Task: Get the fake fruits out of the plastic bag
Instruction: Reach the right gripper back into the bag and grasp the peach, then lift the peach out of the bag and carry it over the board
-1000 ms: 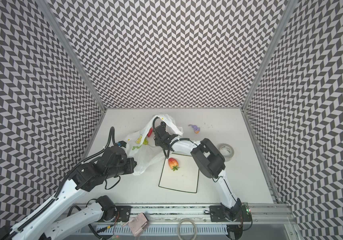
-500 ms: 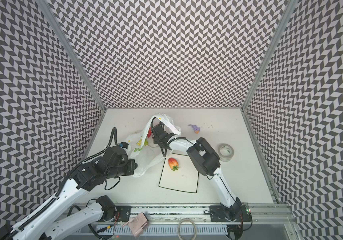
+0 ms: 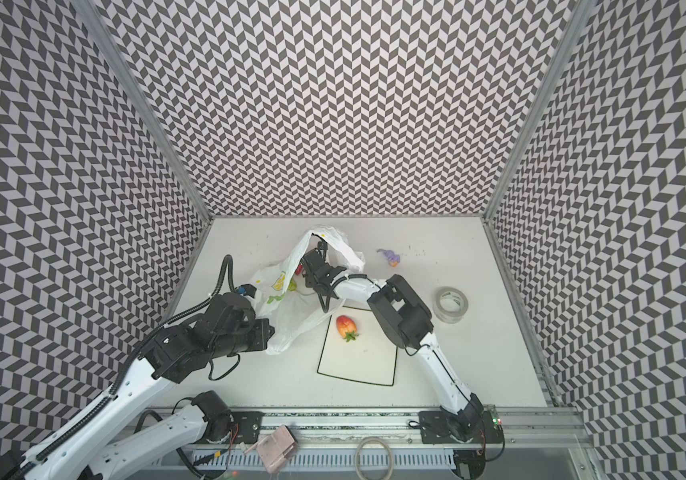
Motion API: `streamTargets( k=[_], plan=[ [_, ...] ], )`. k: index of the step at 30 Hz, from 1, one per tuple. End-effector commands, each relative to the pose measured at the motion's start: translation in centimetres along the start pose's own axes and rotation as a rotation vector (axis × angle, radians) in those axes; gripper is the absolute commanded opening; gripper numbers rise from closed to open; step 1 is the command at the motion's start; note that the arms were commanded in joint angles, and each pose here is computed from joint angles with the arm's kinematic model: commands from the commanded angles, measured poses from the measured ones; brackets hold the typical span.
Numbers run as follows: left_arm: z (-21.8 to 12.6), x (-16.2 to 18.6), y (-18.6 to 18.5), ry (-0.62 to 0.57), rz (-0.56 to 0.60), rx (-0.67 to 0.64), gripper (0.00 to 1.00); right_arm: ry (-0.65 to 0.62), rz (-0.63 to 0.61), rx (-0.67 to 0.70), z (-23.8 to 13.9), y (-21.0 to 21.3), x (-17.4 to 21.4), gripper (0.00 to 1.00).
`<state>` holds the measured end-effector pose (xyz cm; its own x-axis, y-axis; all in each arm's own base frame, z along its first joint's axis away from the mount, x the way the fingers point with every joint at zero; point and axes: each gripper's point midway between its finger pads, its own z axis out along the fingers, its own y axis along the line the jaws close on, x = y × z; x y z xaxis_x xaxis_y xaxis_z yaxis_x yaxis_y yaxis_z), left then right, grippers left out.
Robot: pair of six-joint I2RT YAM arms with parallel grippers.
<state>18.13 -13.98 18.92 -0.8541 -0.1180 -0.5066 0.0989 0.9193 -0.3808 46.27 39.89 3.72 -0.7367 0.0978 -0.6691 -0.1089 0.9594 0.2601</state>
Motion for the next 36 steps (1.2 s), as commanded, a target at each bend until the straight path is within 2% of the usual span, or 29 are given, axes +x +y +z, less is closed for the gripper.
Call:
streamTargets(
  k=[1, 7, 14, 25, 31, 36],
  plan=[
    [-0.2, 0.4, 0.6, -0.001, -0.018, -0.012, 0.00, 0.004, -0.009, -0.011, 0.3, 0.3, -0.3, 0.36],
    [-0.1, -0.5, 0.6, -0.041, -0.057, -0.022, 0.00, 0.029, -0.010, -0.107, -2.5, 2.0, -0.4, 0.26],
    [0.5, -0.3, 0.6, -0.049, -0.100, -0.010, 0.00, 0.005, -0.019, -0.220, -7.8, 4.0, -0.8, 0.26],
    [0.8, -0.9, 0.3, -0.063, -0.104, -0.008, 0.00, 0.048, -0.052, -0.364, -15.5, 5.9, 1.2, 0.28],
    [0.5, -1.1, 0.4, -0.078, -0.105, -0.011, 0.00, 0.029, -0.126, -0.388, -20.7, 4.5, 2.6, 0.30],
    [0.4, -1.1, 0.5, -0.079, -0.103, -0.015, 0.00, -0.004, -0.208, -0.386, -24.8, 0.9, 4.6, 0.31]
  ],
)
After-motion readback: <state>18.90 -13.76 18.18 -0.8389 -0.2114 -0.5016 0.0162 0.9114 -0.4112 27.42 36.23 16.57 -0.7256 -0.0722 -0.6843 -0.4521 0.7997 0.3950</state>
